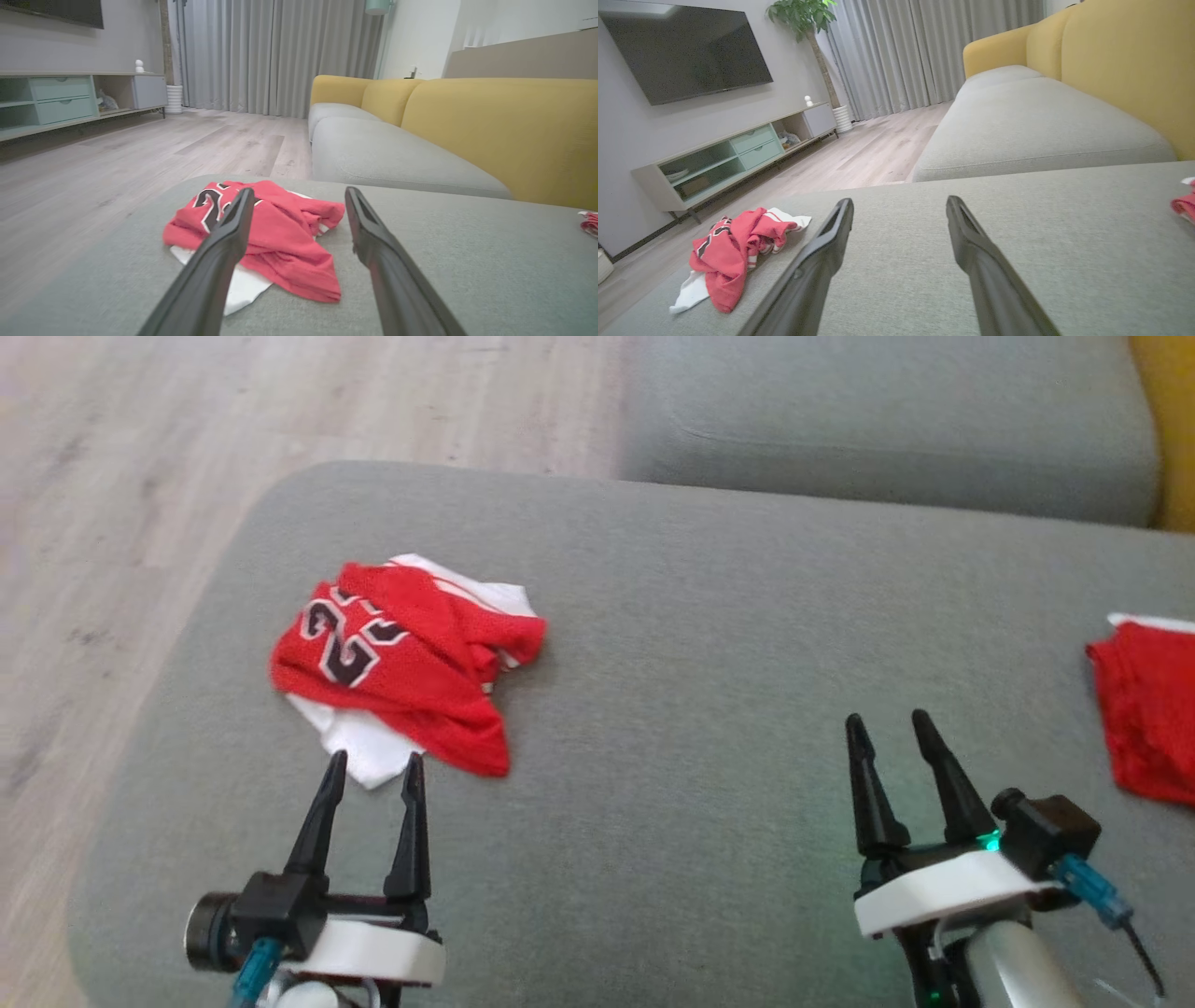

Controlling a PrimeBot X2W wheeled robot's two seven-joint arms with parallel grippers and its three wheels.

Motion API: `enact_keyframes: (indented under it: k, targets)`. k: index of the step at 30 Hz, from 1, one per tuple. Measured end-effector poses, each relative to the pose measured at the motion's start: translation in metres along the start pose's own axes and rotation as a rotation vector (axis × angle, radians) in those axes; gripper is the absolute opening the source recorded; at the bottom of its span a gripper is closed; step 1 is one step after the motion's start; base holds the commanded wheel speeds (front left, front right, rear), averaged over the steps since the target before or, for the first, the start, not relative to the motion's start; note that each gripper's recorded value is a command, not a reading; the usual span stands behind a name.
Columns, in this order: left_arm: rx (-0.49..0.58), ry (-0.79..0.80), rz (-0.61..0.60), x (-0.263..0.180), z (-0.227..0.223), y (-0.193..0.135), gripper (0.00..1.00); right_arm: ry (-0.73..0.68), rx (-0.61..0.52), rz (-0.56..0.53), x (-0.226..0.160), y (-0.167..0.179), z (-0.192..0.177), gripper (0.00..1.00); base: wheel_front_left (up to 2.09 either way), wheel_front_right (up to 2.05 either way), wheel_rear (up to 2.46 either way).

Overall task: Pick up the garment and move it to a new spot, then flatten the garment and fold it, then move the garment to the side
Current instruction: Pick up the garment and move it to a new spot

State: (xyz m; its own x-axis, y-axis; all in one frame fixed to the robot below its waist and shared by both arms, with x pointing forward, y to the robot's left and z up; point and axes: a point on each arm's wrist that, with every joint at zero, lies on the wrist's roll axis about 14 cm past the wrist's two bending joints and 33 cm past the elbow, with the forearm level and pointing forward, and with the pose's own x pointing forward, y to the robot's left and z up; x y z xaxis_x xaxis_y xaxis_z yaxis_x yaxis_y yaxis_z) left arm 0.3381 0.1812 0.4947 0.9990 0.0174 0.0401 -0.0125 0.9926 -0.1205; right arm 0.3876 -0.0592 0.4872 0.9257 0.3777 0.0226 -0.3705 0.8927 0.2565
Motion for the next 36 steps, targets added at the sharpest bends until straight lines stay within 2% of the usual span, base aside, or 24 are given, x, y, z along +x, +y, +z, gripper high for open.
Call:
enact_keyframes:
  k: [10, 17, 24, 29, 33, 36]
  targets:
    - [-0.001, -0.008, 0.123, -0.036, 0.001, 0.034, 1.0, 0.043, 0.022, 0.141, 0.009, 0.048, -0.013, 1.0, 0.0, 0.0, 0.0]
    - [0.005, -0.026, 0.159, -0.047, 0.005, 0.045, 1.0, 0.066, 0.02, 0.19, 0.008, 0.065, -0.019, 1.0, 0.0, 0.0, 0.0]
    - [0.004, -0.001, 0.157, -0.046, -0.002, 0.045, 1.0, 0.077, 0.026, 0.19, 0.007, 0.065, -0.023, 1.0, 0.0, 0.0, 0.0]
    - [0.04, 0.093, 0.065, -0.031, -0.026, 0.029, 1.0, 0.099, 0.035, 0.164, 0.009, 0.054, -0.033, 1.0, 0.0, 0.0, 0.0]
    - [0.102, 0.24, -0.08, 0.014, -0.047, 0.004, 1.0, 0.097, 0.033, 0.14, 0.02, 0.042, -0.035, 1.0, 0.0, 0.0, 0.0]
    - [0.134, 0.315, -0.139, 0.041, -0.057, -0.007, 1.0, 0.086, 0.035, 0.118, 0.027, 0.032, -0.033, 1.0, 0.0, 0.0, 0.0]
